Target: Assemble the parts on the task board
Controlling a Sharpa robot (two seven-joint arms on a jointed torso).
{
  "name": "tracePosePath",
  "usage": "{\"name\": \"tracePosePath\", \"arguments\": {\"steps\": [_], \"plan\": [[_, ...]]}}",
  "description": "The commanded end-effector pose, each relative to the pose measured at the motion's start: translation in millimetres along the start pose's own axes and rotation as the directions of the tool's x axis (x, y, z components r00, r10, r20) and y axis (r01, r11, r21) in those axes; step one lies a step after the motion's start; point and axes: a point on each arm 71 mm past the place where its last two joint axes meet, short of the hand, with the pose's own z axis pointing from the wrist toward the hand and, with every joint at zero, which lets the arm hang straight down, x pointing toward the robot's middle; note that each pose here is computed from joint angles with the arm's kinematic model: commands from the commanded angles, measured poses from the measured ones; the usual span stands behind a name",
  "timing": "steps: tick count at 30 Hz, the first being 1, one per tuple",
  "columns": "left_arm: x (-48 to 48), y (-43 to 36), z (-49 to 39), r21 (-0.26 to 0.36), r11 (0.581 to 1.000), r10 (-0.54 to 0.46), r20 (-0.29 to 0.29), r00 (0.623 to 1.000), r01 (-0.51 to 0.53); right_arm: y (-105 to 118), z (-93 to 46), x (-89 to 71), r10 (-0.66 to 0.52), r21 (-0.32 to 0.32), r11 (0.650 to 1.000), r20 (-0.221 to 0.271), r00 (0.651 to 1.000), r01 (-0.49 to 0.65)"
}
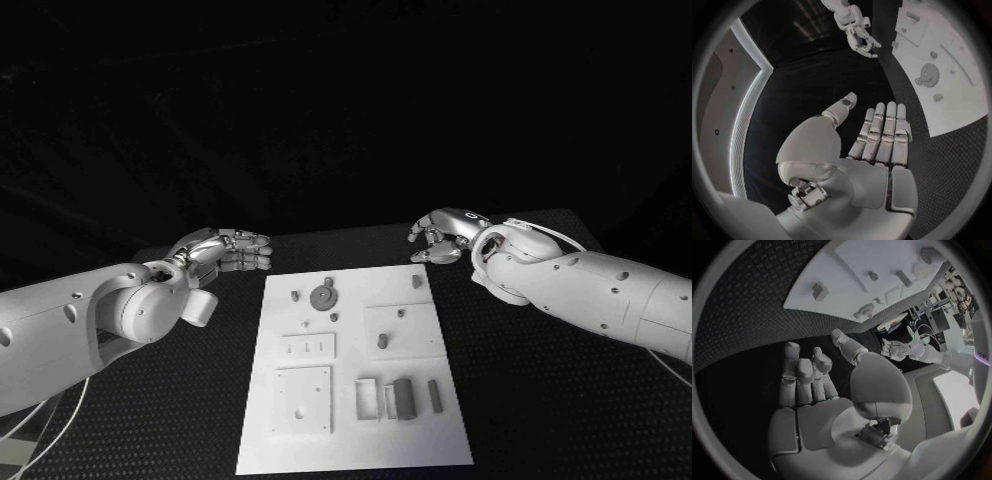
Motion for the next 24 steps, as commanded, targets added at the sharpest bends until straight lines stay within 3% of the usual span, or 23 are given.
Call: {"name": "tracePosePath", "arguments": {"steps": [1, 10, 24], "plan": [[1.4, -1.7, 0.1, 0.016, 1.0, -0.006, -0.02, 1.0, 0.006, -4, -2.8, 3.0, 0.09, -0.067, 0.993, -0.052, 0.995, -0.093], [1.1, -1.5, -0.1, 0.014, 1.0, -0.004, -0.018, 1.0, 0.004, -24, -8.5, 7.8, 0.109, -0.063, 0.991, -0.088, 0.99, -0.115], [-1.2, -0.9, -0.1, 0.01, 1.0, 0.0, -0.011, 1.0, 0.0, -37, -10.9, 32.7, 0.071, -0.038, 0.996, -0.121, 0.99, -0.076]]}}
